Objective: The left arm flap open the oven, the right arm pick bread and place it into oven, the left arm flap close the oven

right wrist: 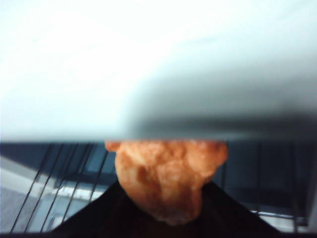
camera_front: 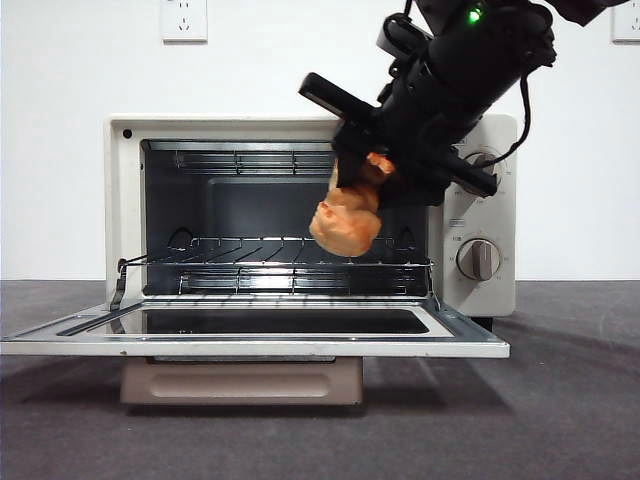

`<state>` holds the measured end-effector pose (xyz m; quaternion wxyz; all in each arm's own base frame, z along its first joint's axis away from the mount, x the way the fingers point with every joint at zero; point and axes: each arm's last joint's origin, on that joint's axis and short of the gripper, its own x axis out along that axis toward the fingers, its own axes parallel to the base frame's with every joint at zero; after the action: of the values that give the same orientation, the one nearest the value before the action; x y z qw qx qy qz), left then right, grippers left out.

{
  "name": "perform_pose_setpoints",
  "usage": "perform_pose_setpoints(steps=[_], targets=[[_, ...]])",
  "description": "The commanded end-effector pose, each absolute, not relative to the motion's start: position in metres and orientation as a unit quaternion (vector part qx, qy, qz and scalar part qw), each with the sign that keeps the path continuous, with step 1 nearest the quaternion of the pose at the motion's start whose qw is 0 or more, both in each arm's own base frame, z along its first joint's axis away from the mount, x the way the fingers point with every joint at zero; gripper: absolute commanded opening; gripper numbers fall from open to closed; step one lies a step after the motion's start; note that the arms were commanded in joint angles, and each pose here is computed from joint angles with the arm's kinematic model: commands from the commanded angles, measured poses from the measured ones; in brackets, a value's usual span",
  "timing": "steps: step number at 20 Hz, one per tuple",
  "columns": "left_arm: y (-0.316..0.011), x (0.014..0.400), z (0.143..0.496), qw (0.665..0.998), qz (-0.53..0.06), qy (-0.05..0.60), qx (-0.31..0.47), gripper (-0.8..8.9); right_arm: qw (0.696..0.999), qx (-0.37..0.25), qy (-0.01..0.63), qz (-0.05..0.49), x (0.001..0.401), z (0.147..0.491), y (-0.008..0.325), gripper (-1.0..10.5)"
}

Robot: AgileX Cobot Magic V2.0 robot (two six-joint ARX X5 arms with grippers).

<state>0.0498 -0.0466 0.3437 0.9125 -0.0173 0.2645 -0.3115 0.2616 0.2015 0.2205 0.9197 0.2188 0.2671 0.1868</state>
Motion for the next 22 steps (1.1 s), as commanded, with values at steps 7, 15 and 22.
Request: perform_pose_setpoints(steps=[7, 15, 22], targets=[[-0.047, 0.049, 0.349, 0.914, -0.315, 0.254, -0.02, 0.16, 0.915, 0.237, 0.263, 0.195, 0.264, 0.224, 0.208, 4.1], [-0.046, 0.049, 0.349, 0.916, -0.31, 0.254, -0.018, 0.16, 0.906, 0.247, 0.272, 0.212, 0.263, 0.225, 0.209, 4.5], [-0.045, 0.051, 0.343, 0.922, -0.265, 0.282, -0.014, 0.16, 0.893, 0.252, 0.286, 0.239, 0.249, 0.238, 0.21, 4.5]])
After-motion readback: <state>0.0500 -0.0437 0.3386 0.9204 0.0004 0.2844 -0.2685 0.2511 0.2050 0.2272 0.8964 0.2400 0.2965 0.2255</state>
